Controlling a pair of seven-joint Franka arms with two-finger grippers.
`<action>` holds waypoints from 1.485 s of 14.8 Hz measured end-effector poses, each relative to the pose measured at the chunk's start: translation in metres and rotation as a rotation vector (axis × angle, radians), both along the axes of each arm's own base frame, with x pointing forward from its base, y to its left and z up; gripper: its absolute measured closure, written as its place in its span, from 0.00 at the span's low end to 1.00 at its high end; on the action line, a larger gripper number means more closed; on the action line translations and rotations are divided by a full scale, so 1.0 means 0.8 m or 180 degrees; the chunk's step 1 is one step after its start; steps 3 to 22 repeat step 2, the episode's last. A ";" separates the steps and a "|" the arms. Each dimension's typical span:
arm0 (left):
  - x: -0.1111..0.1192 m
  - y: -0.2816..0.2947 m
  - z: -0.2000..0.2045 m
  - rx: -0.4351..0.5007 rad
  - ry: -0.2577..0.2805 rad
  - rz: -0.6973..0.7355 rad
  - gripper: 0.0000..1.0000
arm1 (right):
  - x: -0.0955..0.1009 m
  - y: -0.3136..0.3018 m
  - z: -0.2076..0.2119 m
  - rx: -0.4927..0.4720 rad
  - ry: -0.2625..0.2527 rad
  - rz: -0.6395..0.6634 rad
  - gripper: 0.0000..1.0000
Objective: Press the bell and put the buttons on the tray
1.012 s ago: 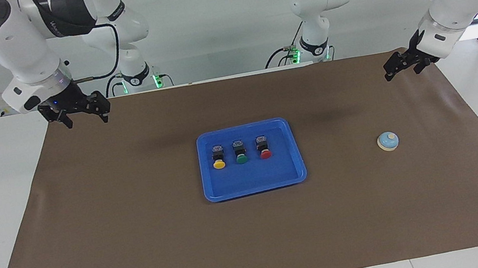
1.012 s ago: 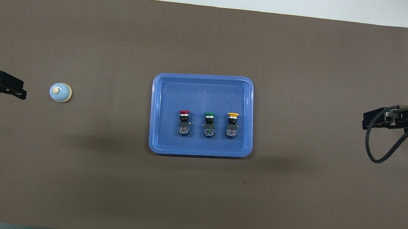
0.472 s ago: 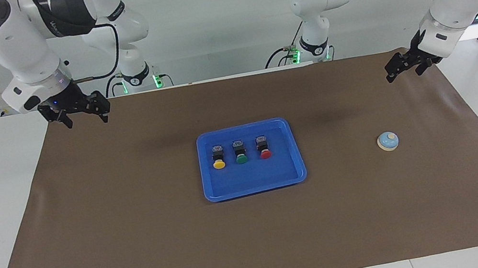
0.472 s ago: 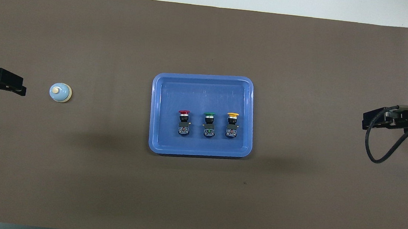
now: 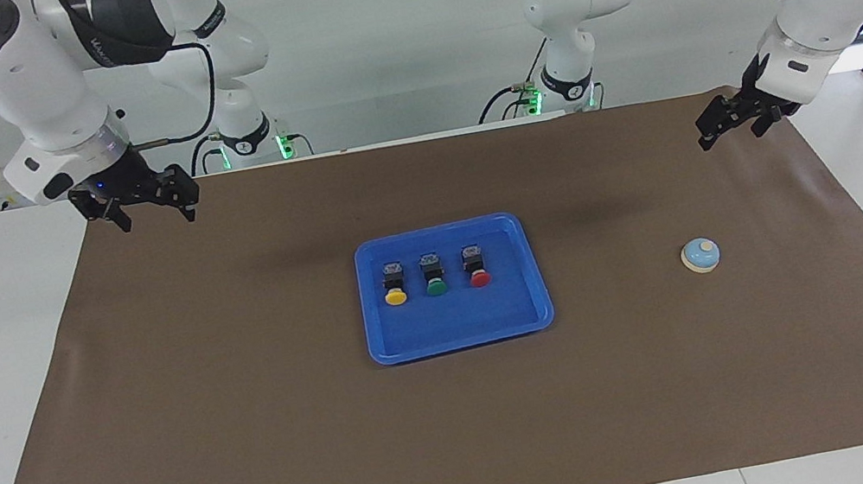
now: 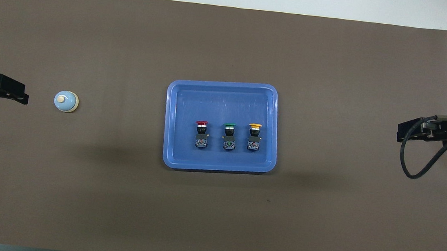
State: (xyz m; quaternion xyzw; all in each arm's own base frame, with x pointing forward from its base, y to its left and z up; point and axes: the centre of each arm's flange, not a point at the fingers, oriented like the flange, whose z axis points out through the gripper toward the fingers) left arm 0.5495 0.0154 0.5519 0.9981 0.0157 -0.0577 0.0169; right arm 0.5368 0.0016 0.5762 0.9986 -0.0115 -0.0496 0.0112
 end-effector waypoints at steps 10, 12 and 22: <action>0.000 0.000 0.000 0.0000 -0.0001 0.0000 0.00 | 0.000 0.000 0.000 0.0000 0.0000 0.0000 0.00; 0.000 0.000 0.000 0.0000 -0.0001 0.0000 0.00 | 0.000 0.000 0.000 0.0000 0.0000 0.0000 0.00; 0.000 0.000 0.000 0.0000 -0.0001 0.0000 0.00 | 0.000 0.000 0.000 0.0000 0.0000 0.0000 0.00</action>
